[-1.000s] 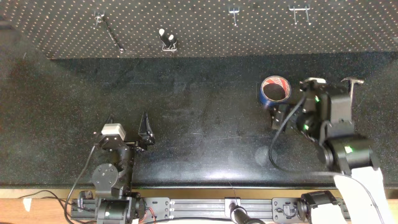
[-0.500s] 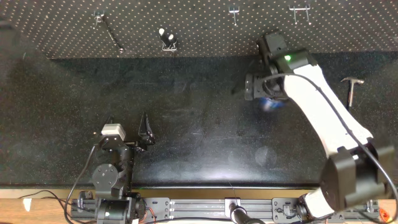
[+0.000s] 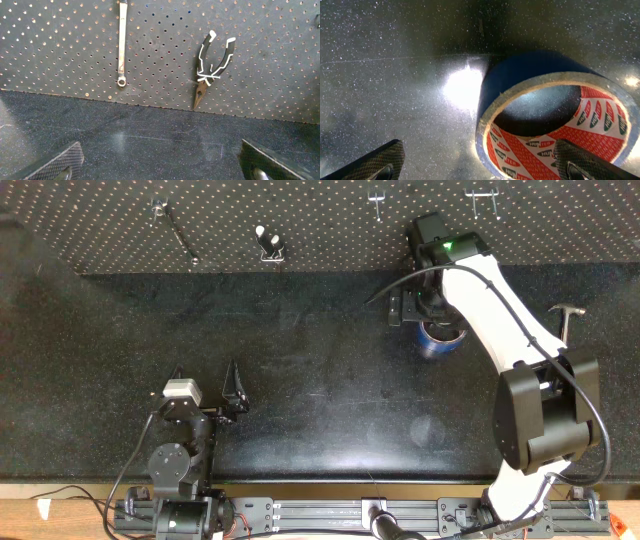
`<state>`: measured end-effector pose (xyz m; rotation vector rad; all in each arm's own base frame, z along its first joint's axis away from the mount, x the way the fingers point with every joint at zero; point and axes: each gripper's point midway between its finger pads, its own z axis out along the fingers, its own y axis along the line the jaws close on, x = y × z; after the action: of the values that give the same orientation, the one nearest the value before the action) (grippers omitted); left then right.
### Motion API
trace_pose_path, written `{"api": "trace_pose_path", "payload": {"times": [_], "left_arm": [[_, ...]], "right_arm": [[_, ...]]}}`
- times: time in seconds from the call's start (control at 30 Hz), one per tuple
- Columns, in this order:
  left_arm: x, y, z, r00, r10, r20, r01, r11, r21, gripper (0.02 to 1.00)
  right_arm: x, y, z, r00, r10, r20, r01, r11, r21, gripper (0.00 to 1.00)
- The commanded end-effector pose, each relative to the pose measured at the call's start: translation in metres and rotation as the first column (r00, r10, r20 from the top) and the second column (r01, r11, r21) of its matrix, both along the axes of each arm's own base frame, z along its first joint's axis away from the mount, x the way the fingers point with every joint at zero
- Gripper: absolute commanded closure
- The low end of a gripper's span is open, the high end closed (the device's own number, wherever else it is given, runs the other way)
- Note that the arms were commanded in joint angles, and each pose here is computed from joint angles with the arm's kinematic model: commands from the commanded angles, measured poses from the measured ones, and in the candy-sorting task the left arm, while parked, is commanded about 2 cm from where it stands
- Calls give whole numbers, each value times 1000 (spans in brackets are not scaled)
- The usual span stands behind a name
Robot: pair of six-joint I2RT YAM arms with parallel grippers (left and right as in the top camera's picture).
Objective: Place Tools Onto Pegboard
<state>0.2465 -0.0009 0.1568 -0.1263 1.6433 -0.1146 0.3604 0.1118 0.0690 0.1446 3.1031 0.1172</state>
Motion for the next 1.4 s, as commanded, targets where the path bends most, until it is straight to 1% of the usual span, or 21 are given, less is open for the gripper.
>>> {"api": "trace_pose_path", "payload": {"times": [0.03, 0.07, 0.1, 0.4, 0.43, 0.47, 0.5, 0.53, 0.57, 0.67, 0.77, 0.83, 0.87, 0.97, 1.0, 1.03, 1.07, 1.13, 1.27, 1.37, 1.4], "left_arm": [[0, -1, -1, 1000, -9, -2, 9, 1000, 15, 23], [0, -1, -1, 1000, -9, -2, 9, 1000, 15, 23], [0, -1, -1, 1000, -9, -1, 9, 1000, 15, 23], [0, -1, -1, 1000, -9, -2, 9, 1000, 15, 23], [0, -1, -1, 1000, -9, -2, 9, 1000, 15, 23], [0, -1, -1, 1000, -9, -2, 9, 1000, 15, 23], [0, -1, -1, 1000, -9, -2, 9, 1000, 15, 23], [0, -1, -1, 1000, -9, -2, 9, 1000, 15, 23], [0, -1, -1, 1000, -9, -2, 9, 1000, 15, 23], [0, -1, -1, 1000, -9, -2, 9, 1000, 15, 23], [0, -1, -1, 1000, -9, -2, 9, 1000, 15, 23], [0, -1, -1, 1000, -9, -1, 9, 1000, 15, 23], [0, -1, -1, 1000, -9, -2, 9, 1000, 15, 23], [0, -1, -1, 1000, -9, -2, 9, 1000, 15, 23], [0, -1, -1, 1000, -9, -2, 9, 1000, 15, 23], [0, -1, -1, 1000, -9, -2, 9, 1000, 15, 23], [0, -1, -1, 1000, -9, -2, 9, 1000, 15, 20], [0, -1, -1, 1000, -9, -2, 9, 1000, 15, 23], [0, -1, -1, 1000, -9, -2, 9, 1000, 15, 23], [0, -1, -1, 1000, -9, -2, 9, 1000, 15, 23], [0, -1, -1, 1000, -9, -2, 9, 1000, 15, 23]], "right_arm": [[8, -8, -1, 1000, -4, 21, 5, 999, -51, 25], [9, -11, -2, 1000, -4, 23, 6, 998, -68, 25], [9, -11, -5, 999, 35, 19, -33, 996, -77, 27], [14, -6, -19, 991, 135, 10, -134, 987, -83, 18], [14, -6, -19, 990, 138, 10, -137, 987, -84, 112], [14, -6, -19, 990, 138, 10, -137, 987, -84, 233], [14, -6, -19, 990, 138, 10, -137, 987, -84, 408], [14, -6, -19, 990, 138, 10, -137, 987, -84, 507], [14, -6, -19, 990, 138, 10, -137, 987, -85, 667], [13, -7, -22, 990, 138, 2, -137, 987, -89, 919], [13, -7, -23, 990, 138, 1, -138, 987, -88, 923], [13, -4, -10, 989, 143, 31, -140, 987, -80, 925], [14, 1, 5, 986, 152, 71, -148, 987, -70, 925], [10, 23, 82, 945, 173, 279, -172, 985, -30, 925], [6, 26, 102, 931, 157, 329, -162, 987, -12, 925], [-1, 29, 130, 912, 117, 392, -137, 990, 24, 925], [-12, 32, 156, 889, 97, 447, -142, 987, 69, 925], [-24, 33, 178, 865, 91, 494, -161, 982, 102, 925], [-33, 53, 210, 793, 117, 598, -233, 965, 119, 925], [-26, 75, 227, 709, 148, 690, -252, 966, 52, 928], [-20, 81, 241, 652, 140, 745, -238, 971, 26, 928]]}}
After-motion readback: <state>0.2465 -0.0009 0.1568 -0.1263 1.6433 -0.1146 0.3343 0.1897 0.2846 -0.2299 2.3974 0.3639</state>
